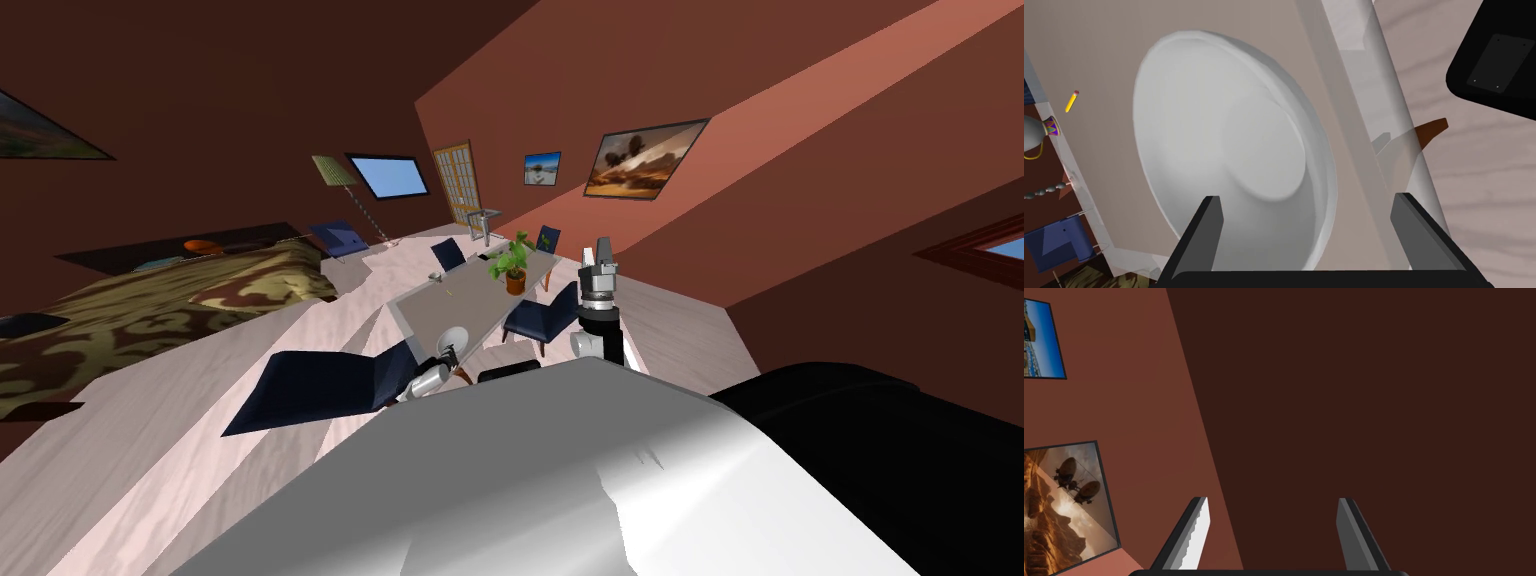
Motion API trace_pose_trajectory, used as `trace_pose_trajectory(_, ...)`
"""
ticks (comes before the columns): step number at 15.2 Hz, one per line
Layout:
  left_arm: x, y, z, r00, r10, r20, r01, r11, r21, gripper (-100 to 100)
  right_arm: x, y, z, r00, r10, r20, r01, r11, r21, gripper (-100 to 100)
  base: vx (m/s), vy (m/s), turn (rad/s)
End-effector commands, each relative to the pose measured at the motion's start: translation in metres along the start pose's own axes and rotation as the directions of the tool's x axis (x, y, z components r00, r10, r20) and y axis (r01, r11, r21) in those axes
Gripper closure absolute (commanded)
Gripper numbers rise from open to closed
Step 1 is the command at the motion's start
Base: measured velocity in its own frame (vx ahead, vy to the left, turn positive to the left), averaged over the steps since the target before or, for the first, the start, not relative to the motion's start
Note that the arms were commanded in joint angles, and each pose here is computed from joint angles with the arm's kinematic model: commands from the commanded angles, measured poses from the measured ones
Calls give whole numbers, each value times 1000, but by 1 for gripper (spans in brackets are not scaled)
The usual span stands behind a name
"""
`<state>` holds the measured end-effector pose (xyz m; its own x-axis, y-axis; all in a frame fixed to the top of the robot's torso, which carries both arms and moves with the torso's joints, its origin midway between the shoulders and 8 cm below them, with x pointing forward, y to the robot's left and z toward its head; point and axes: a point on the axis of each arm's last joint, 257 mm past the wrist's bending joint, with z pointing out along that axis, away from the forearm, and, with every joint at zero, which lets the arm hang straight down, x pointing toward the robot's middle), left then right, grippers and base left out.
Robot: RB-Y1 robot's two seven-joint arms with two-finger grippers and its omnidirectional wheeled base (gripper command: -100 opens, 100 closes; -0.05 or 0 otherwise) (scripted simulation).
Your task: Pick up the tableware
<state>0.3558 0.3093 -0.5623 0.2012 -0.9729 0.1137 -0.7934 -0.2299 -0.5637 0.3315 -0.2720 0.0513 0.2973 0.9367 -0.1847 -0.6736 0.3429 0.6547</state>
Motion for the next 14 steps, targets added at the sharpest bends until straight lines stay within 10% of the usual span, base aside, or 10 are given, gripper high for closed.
trace_pose_trajectory(1,3,3,4,1000,-2,1,2,1000,2,-100,0,0,0,1000,0,0,0,1000,0,0,23,31,-10)
trace_pose_trajectory(8,11,10,12,1000,-2,1,2,1000,1,-100,0,0,0,1000,0,0,0,1000,0,0,21,32,-7)
trace_pose_trajectory(9,11,10,12,1000,-3,2,3,1000,3,100,0,0,0,1000,0,0,0,1000,0,0,4,7,-1)
trace_pose_trajectory(14,8,7,9,1000,-2,2,2,1000,3,100,0,0,0,1000,0,0,0,1000,0,0,-2,-4,1)
